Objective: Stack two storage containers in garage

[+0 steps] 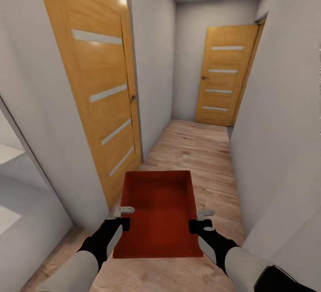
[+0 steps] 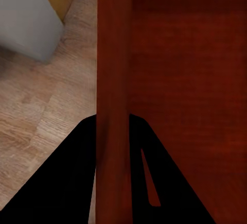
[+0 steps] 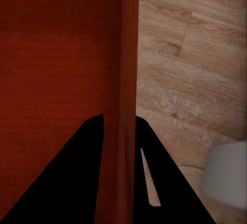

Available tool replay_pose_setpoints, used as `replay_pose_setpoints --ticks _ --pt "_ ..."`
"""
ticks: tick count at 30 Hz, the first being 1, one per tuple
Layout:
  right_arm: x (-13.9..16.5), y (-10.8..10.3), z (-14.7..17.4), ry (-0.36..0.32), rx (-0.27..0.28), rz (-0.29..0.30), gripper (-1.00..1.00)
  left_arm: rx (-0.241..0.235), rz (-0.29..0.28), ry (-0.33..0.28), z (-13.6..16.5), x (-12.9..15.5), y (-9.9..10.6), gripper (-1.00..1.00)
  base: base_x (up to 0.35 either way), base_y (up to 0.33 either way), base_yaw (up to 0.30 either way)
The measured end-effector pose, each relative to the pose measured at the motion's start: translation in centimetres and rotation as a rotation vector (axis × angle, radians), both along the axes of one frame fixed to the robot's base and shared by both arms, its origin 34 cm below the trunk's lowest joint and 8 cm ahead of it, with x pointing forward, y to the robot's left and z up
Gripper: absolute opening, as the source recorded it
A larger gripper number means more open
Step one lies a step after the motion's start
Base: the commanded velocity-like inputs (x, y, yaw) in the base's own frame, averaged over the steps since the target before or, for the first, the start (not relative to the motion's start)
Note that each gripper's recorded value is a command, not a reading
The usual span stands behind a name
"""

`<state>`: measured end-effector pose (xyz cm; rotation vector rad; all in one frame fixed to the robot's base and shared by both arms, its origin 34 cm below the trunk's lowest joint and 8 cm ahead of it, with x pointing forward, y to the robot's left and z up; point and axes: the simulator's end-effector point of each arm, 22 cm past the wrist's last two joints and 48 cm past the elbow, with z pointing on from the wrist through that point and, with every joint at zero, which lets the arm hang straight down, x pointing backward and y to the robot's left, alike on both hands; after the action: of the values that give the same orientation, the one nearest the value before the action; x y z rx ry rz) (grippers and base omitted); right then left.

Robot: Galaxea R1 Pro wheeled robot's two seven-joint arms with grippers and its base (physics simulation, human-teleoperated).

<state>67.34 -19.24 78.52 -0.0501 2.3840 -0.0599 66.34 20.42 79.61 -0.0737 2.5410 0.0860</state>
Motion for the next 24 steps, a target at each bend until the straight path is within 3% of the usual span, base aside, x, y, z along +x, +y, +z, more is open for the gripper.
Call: replay_pose_setpoints --ticks 12,24 --pt "0.0 0.01 0.0 0.0 0.0 0.0 -1.0 0.0 0.0 0.0 0.0 0.0 0.01 -1.0 0.323 0.0 -0.237" --pt "0.01 0.0 0.01 0.0 0.0 0.001 -1.0 0.0 0.0 0.0 0.01 0.0 0.0 -1.0 0.322 0.0 -0.014"
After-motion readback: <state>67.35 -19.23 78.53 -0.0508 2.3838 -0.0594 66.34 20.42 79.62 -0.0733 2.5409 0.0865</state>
